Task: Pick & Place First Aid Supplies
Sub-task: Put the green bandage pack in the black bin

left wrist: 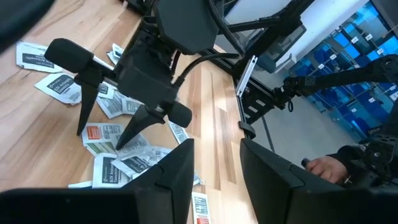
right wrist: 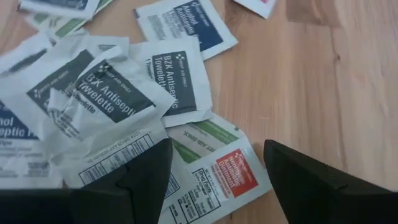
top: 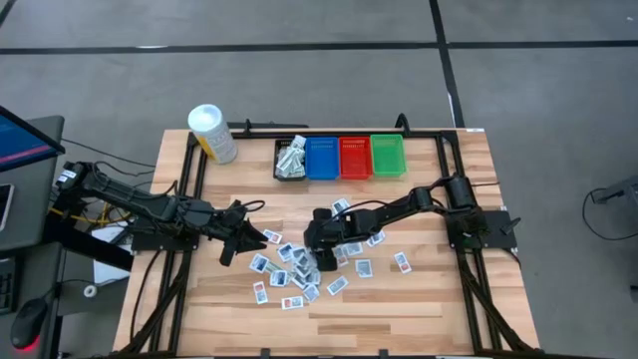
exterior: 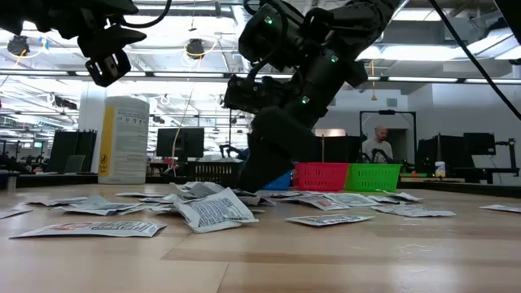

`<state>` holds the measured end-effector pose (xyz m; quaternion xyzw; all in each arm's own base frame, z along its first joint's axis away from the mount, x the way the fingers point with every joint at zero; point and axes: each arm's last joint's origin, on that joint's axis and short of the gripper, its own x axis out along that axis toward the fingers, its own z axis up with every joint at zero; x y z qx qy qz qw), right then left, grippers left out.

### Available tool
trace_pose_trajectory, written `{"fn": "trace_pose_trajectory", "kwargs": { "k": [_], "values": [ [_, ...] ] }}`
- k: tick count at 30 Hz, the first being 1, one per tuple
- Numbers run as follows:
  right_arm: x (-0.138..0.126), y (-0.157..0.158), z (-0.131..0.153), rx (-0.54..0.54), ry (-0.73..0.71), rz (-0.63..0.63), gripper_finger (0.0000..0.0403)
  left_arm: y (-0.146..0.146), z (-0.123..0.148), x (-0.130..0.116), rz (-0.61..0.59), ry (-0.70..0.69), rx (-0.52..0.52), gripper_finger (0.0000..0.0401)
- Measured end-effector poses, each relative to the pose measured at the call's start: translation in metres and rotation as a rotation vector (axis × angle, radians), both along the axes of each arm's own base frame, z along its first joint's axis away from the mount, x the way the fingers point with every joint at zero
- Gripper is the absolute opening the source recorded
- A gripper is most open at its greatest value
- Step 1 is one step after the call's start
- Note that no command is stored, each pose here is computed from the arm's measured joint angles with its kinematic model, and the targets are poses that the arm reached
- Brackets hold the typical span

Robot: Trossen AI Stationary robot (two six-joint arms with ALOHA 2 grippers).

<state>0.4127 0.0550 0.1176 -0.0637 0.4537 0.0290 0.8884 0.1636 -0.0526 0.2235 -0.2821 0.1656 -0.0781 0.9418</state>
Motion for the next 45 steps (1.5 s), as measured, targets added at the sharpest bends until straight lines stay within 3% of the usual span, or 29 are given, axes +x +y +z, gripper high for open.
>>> {"fn": "trace_pose_trajectory", "kwargs": {
  "k": [11, 17, 30, 34, 40, 45],
  "values": [
    [0.001, -0.004, 0.004, -0.15, 0.043, 0.215, 0.0249, 0.0, 0.0, 0.0, -0.001, 0.0, 0.002, 0.0131],
    [-0.002, -0.01, 0.002, -0.125, 0.088, 0.22, 0.0227, 0.0, 0.0, 0.0, -0.001, 0.0, 0.002, 0.0131],
    [-0.004, -0.019, 0.0, -0.112, 0.127, 0.198, 0.0115, 0.0, 0.0, 0.0, -0.001, 0.0, 0.002, 0.0131],
    [-0.004, -0.021, 0.0, -0.073, 0.128, 0.202, 0.0105, 0.0, 0.0, 0.0, -0.001, 0.0, 0.002, 0.0131],
    [-0.005, -0.026, -0.001, 0.011, 0.148, 0.075, 0.0103, 0.0, 0.0, 0.0, -0.001, 0.0, 0.002, 0.0131],
    [-0.011, -0.025, -0.002, -0.03, 0.225, 0.126, 0.0103, 0.0, 0.0, 0.0, -0.001, 0.0, 0.002, 0.0131]
  ]
}}
